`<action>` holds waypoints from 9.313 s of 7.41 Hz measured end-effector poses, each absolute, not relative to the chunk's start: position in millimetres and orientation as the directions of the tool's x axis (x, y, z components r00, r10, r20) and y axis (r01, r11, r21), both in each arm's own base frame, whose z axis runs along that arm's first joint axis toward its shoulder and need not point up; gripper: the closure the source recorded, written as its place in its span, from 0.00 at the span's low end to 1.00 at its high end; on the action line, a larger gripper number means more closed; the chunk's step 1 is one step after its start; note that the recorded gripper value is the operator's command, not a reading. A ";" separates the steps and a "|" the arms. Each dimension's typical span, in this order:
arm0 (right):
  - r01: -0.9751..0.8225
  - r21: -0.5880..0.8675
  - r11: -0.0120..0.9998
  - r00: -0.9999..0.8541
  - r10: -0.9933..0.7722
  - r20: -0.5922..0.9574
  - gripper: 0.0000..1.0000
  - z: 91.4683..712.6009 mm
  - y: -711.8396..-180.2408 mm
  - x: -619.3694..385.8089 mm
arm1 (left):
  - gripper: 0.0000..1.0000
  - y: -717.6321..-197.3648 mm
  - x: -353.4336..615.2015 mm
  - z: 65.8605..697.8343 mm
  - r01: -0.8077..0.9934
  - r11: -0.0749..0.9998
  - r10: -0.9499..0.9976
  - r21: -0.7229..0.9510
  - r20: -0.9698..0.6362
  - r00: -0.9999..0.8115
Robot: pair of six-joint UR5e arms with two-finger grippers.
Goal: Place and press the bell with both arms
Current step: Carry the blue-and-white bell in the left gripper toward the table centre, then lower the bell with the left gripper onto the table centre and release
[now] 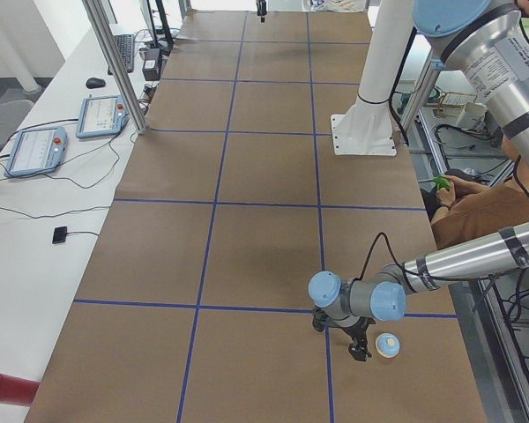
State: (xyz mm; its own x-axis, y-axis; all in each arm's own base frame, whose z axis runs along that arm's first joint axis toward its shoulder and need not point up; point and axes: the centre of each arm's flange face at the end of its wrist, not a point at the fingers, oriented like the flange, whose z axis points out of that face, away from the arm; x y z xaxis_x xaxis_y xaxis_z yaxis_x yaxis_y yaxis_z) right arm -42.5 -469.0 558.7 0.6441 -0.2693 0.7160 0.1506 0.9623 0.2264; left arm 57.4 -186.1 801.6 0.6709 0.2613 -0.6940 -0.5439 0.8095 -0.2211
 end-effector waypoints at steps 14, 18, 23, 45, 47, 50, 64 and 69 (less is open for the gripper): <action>0.188 0.235 0.954 0.637 -0.300 0.710 0.00 555.5 -468.0 -61.0 | 0.00 -172.7 85.5 837.1 -0.574 0.735 0.180 -0.361 -0.712 0.679; 0.189 0.236 0.953 0.637 -0.302 0.709 0.00 554.5 -467.8 -61.2 | 0.01 -168.4 87.7 838.8 -0.579 0.722 0.154 -0.379 -0.727 0.669; 0.188 0.244 0.951 0.636 -0.307 0.708 0.00 550.9 -467.7 -61.2 | 0.13 -164.4 86.6 844.0 -0.573 0.715 0.140 -0.402 -0.720 0.679; 0.187 0.266 0.946 0.639 -0.322 0.698 0.00 539.4 -467.0 -60.9 | 1.00 -441.9 404.5 313.2 -0.425 0.836 0.028 -0.348 -0.746 0.665; 0.187 0.256 0.948 0.642 -0.315 0.699 0.00 545.4 -467.6 -61.0 | 1.00 -493.4 505.9 227.1 -0.434 0.821 0.039 -0.372 -0.722 0.691; 0.188 0.251 0.949 0.644 -0.312 0.699 0.00 548.2 -467.9 -61.0 | 1.00 -523.3 594.1 177.4 -0.415 0.833 0.017 -0.366 -0.732 0.681; 0.191 0.231 0.954 0.646 -0.299 0.702 0.00 559.1 -475.7 -63.9 | 0.34 -521.5 665.4 183.2 -0.377 0.849 -0.007 -0.371 -0.721 0.693; 0.191 0.232 0.954 0.646 -0.300 0.702 0.00 558.5 -476.7 -64.2 | 0.04 -522.8 665.3 183.4 -0.350 0.857 -0.023 -0.377 -0.709 0.705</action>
State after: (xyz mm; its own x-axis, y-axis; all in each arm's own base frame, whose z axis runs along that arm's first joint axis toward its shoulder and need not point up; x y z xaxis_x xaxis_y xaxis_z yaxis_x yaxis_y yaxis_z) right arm -64.2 -476.7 558.5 0.6459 -0.3005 0.7018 0.1910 0.9537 0.2325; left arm 665.3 -522.8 183.4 0.7051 -0.0235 -0.7087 -0.3502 0.8575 -0.3769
